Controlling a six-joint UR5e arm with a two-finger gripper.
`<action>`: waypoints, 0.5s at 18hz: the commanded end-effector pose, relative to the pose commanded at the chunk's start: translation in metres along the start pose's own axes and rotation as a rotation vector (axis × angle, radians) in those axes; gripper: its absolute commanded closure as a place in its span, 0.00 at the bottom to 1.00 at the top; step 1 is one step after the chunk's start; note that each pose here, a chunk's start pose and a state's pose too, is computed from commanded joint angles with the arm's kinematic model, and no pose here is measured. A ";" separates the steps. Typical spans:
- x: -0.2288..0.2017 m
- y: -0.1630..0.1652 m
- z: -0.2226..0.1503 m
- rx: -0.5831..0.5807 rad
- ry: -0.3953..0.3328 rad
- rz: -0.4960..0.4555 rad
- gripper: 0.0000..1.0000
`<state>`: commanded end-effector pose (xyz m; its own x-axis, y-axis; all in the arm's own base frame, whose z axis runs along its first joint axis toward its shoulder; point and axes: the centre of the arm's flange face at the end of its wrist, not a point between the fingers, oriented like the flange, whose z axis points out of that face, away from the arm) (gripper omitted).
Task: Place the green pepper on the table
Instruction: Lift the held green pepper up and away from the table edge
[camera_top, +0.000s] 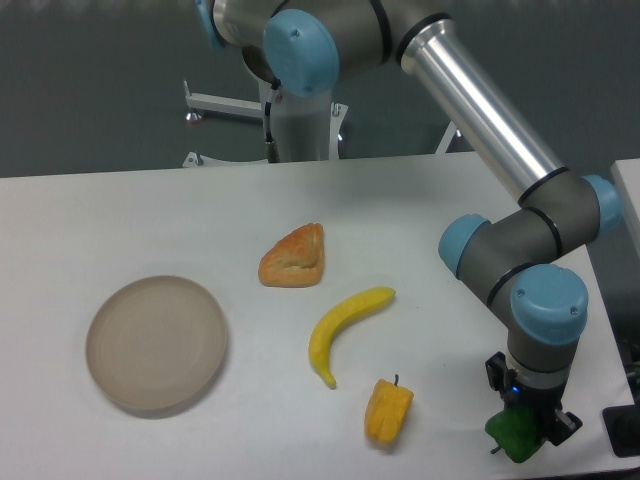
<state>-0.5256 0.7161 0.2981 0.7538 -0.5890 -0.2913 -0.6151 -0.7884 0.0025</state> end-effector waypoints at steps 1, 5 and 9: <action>0.001 -0.001 0.000 0.000 0.002 0.003 0.68; 0.003 -0.002 -0.004 0.001 0.003 0.005 0.68; 0.008 -0.003 -0.018 0.009 0.010 0.005 0.68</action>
<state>-0.5133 0.7106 0.3132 0.7531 -0.5946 -0.2815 -0.6208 -0.7840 -0.0050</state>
